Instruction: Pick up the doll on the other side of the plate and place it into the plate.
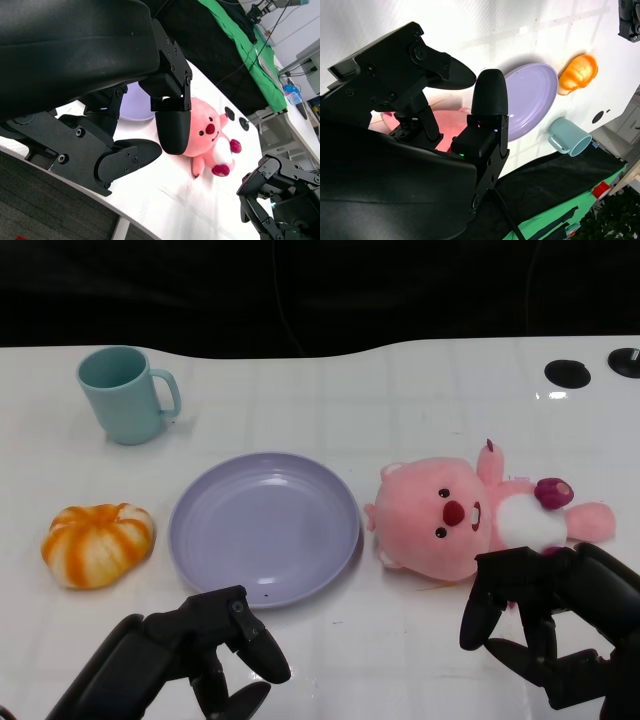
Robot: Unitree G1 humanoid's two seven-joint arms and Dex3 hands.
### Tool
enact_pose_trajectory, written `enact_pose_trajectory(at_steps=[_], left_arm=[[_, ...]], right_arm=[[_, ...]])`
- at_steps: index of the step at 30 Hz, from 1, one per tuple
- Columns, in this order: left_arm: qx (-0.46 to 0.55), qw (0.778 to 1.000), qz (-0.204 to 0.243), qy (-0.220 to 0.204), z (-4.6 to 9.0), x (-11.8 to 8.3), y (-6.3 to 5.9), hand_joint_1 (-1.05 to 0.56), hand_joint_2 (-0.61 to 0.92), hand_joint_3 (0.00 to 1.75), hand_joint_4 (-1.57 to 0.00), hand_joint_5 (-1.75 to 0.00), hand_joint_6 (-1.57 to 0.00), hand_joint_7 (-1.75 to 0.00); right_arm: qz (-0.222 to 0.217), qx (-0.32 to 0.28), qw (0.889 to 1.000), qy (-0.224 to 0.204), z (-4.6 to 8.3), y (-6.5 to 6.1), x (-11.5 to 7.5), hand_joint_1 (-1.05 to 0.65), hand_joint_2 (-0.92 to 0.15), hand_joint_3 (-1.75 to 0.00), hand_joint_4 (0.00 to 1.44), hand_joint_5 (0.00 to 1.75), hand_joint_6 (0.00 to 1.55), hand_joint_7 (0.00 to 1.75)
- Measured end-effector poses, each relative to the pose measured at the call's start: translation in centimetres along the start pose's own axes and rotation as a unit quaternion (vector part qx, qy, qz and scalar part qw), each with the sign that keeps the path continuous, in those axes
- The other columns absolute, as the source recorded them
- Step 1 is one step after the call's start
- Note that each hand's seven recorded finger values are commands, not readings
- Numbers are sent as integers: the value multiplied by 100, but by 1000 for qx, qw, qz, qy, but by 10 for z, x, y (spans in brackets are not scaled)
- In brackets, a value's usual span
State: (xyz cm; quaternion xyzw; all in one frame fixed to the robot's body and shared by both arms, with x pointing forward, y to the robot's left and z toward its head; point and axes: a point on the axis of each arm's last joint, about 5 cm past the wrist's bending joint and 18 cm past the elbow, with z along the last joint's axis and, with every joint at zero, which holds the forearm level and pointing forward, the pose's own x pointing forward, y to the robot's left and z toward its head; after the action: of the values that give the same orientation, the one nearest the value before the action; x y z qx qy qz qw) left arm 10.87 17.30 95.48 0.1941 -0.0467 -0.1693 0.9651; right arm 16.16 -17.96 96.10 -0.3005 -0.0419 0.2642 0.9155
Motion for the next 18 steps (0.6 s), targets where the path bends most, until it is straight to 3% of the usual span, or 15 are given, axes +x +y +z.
enact_pose_trajectory(at_steps=[18], left_arm=[[-1,1000,-1,0,-1,0,0,-20,71,81,-66,-165,-61,-132]], right_arm=[[1,-2,1000,-5,-1,0,0,-10,-53,-97,89,175,79,115]])
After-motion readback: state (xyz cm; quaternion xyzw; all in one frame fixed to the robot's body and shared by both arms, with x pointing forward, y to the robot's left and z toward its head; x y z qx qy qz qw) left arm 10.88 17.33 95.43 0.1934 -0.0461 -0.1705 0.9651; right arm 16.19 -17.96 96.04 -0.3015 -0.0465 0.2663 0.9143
